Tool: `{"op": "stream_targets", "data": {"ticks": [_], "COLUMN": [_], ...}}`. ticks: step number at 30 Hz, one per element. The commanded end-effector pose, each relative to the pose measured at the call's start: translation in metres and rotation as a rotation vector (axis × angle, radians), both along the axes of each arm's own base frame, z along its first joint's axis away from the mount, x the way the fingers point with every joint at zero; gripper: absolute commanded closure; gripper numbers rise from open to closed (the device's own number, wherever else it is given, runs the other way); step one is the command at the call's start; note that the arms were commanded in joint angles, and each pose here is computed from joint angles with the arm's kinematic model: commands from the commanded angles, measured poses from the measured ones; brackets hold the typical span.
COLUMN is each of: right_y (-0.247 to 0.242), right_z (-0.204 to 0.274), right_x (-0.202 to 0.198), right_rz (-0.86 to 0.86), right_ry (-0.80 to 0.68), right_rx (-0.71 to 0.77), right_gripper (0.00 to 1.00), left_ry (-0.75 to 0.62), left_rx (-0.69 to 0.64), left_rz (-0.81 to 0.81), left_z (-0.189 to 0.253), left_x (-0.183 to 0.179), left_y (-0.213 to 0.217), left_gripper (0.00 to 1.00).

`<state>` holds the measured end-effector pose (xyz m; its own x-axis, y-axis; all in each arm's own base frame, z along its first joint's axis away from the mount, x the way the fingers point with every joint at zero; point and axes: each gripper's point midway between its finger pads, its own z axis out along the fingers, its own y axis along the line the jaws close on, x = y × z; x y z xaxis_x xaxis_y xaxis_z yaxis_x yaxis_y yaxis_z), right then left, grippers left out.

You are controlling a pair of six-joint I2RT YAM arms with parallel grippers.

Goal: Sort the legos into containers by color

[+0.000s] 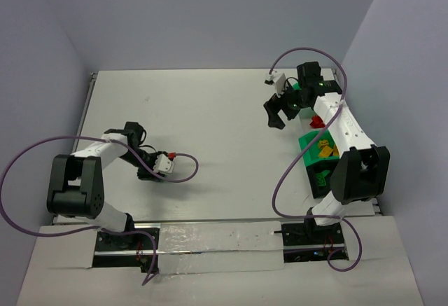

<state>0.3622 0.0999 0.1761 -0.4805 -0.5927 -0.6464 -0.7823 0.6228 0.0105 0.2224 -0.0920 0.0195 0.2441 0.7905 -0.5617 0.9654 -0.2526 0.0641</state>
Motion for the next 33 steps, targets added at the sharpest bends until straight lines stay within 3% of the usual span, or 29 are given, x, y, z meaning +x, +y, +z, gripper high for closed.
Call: {"op": "stream_targets", "data": {"ticks": [1, 10, 15, 21, 27, 33], "right_y": [0.015, 0.035, 0.053, 0.066, 0.077, 0.091], "right_z": [0.007, 0.022, 0.032, 0.046, 0.056, 0.054], "right_x": [0.002, 0.000, 0.001, 0.008, 0.007, 0.008], "right_rz": [0.016, -0.032, -0.101, -0.120, -0.108, -0.060], "right_ry": [-0.024, 0.011, 0.079, 0.127, 0.179, 0.214], "right_rx": [0.044, 0.181, 0.321, 0.416, 0.494, 0.524], "right_gripper": [0.00, 0.00, 0.00, 0.00, 0.00, 0.00], "left_ry": [-0.029, -0.040, -0.110, -0.187, -0.301, -0.338], "left_rx": [-0.015, 0.003, -0.052, -0.167, -0.359, -0.538], "left_rz": [-0.046, -0.033, 0.041, 0.174, 0.334, 0.408], "left_z": [-0.001, -0.001, 0.020, 0.064, 0.136, 0.191], "left_x": [0.004, 0.014, 0.046, 0.093, 0.150, 0.173], "left_y": [-0.004, -0.007, -0.023, -0.059, -0.102, -0.150], "left_gripper": [0.44, 0.61, 0.69, 0.92, 1.00, 1.00]}}
